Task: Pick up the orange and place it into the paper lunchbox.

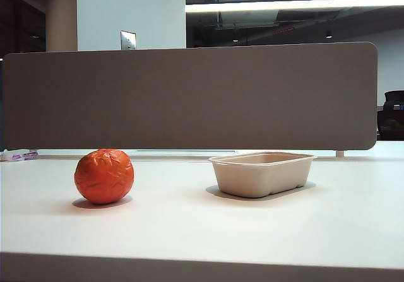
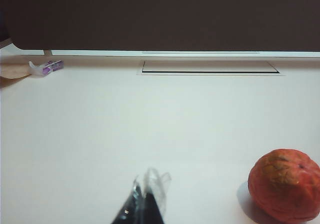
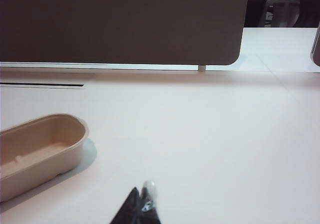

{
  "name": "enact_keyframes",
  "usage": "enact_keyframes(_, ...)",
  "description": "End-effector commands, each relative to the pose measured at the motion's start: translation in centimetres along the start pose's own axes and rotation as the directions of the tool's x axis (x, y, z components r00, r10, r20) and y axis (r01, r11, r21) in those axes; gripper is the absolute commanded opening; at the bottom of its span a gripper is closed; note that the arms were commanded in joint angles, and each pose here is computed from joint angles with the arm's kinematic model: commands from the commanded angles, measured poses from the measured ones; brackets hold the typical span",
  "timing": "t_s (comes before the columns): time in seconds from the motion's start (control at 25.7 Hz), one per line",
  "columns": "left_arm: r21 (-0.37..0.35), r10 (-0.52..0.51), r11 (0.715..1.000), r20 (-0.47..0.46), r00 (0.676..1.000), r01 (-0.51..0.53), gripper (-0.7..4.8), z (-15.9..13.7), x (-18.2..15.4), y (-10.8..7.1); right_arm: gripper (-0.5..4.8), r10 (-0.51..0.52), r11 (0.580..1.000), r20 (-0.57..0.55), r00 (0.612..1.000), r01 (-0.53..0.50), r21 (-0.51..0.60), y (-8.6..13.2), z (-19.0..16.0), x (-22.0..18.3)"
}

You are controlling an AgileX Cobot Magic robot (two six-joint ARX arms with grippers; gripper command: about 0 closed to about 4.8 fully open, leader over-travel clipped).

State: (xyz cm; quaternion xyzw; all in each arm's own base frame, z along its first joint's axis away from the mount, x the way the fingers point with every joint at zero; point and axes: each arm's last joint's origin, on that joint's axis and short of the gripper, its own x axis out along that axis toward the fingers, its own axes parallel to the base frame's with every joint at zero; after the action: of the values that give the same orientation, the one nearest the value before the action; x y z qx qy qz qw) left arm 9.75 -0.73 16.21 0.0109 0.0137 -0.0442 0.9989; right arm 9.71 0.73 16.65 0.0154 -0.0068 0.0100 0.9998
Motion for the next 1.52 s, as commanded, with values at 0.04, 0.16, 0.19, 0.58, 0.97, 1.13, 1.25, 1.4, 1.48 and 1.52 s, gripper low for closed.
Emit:
enact_keyframes(0.04,-0.014,0.0,1.0,-0.003,1.0,0.0,-0.05,-0.1,0.0,0.0,-0.04,0.011,1.0,0.02,1.0,-0.011,0.006,0.0,0.5,-0.1)
enact_keyframes(0.16,-0.023,0.0,1.0,0.0,1.0,0.0,-0.05,0.0,0.0,0.0,-0.04,0.011,1.0,0.029,1.0,-0.011,0.006,0.0,1.4,-0.3)
enact_keyframes(0.19,-0.034,0.0,0.999,0.0,1.0,0.0,-0.05,0.0,0.0,0.0,-0.04,0.011,1.0,0.031,0.999,-0.011,0.006,0.1,1.7,-0.4)
enact_keyframes(0.58,-0.204,0.059,0.978,0.086,0.995,-0.04,-0.05,4.5,-1.3,0.2,-0.04,0.004,1.0,0.121,0.993,-0.006,0.013,0.1,8.5,-2.5)
enact_keyframes(0.97,-0.217,0.014,0.976,0.068,0.998,0.001,-0.05,11.9,-0.4,0.3,-0.04,0.011,1.0,0.122,0.992,-0.012,0.012,0.4,18.2,-2.2)
enact_keyframes(1.13,-0.21,0.012,0.978,0.026,1.0,-0.006,-0.05,14.7,1.7,0.4,-0.04,0.083,0.997,0.056,0.995,-0.083,0.004,0.8,21.0,-0.7)
enact_keyframes(1.25,-0.211,-0.07,0.976,-0.037,0.997,0.06,-0.05,17.3,5.1,-0.2,-0.04,0.216,0.976,-0.014,0.976,-0.216,0.011,1.4,23.5,0.9)
enact_keyframes(1.4,-0.217,-0.198,0.961,-0.098,0.975,0.173,-0.05,18.1,8.1,-1.9,-0.04,0.284,0.957,-0.054,0.957,-0.28,0.074,2.0,24.2,1.7)
enact_keyframes(1.48,-0.187,-0.303,0.943,-0.15,0.941,0.274,-0.05,17.8,10.3,-4.4,-0.04,0.335,0.941,-0.151,0.93,-0.323,0.1,2.8,23.3,2.0)
enact_keyframes(1.52,-0.163,-0.324,0.941,-0.167,0.931,0.298,-0.05,17.6,10.9,-5.1,-0.04,0.355,0.934,-0.183,0.917,-0.341,0.104,3.2,22.9,2.1)
